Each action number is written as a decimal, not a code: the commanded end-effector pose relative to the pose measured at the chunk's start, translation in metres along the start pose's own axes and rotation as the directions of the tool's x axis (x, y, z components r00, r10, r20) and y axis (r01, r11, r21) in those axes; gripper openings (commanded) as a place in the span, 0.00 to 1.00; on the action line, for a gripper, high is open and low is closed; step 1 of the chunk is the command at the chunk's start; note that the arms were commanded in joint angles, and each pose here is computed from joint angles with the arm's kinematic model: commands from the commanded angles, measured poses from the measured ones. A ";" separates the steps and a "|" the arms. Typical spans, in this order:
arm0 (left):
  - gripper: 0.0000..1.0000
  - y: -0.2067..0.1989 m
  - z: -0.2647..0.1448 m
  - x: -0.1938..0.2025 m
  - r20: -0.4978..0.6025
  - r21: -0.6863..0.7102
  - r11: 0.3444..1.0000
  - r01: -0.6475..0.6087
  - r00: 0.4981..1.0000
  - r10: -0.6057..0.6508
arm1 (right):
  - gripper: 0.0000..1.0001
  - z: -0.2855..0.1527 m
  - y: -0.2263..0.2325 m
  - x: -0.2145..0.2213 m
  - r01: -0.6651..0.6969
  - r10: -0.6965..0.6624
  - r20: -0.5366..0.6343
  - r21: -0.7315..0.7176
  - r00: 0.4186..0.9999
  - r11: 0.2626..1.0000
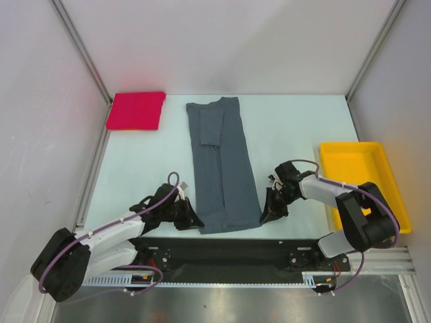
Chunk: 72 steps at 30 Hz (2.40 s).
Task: Fold and stack the t-shirts
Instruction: Fold the tshirt
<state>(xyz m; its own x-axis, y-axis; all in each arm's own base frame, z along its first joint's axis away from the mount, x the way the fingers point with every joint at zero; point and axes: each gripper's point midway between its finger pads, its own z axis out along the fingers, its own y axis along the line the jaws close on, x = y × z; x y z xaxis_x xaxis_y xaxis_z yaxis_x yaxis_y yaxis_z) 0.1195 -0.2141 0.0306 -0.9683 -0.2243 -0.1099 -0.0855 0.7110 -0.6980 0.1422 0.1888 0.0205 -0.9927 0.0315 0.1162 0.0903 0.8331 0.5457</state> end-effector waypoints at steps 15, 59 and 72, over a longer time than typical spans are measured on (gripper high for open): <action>0.56 0.013 0.003 0.020 -0.078 -0.086 0.996 0.025 0.996 -0.032 | 0.56 -0.009 -0.022 0.009 -0.065 0.061 0.041 0.102 0.997 0.993; 0.00 -0.052 -0.009 -0.068 0.102 -0.089 0.996 0.032 0.995 -0.023 | 0.00 -0.046 0.059 -0.085 0.070 -0.063 0.141 -0.043 0.988 0.997; 0.00 -0.066 -0.002 -0.234 0.217 -0.106 0.993 0.046 0.976 -0.022 | 0.00 -0.053 0.090 -0.220 0.072 -0.059 0.167 -0.074 0.984 0.995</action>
<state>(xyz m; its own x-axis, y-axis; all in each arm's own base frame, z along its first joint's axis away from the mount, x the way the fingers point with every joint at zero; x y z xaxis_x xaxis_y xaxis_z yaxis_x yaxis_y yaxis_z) 0.3281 -0.2088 0.0889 -0.8858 -0.4229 -0.1911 -0.2285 0.7558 -0.6136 0.3557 0.2270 0.0781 -0.9946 0.0905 -0.0511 0.0420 0.7999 0.5987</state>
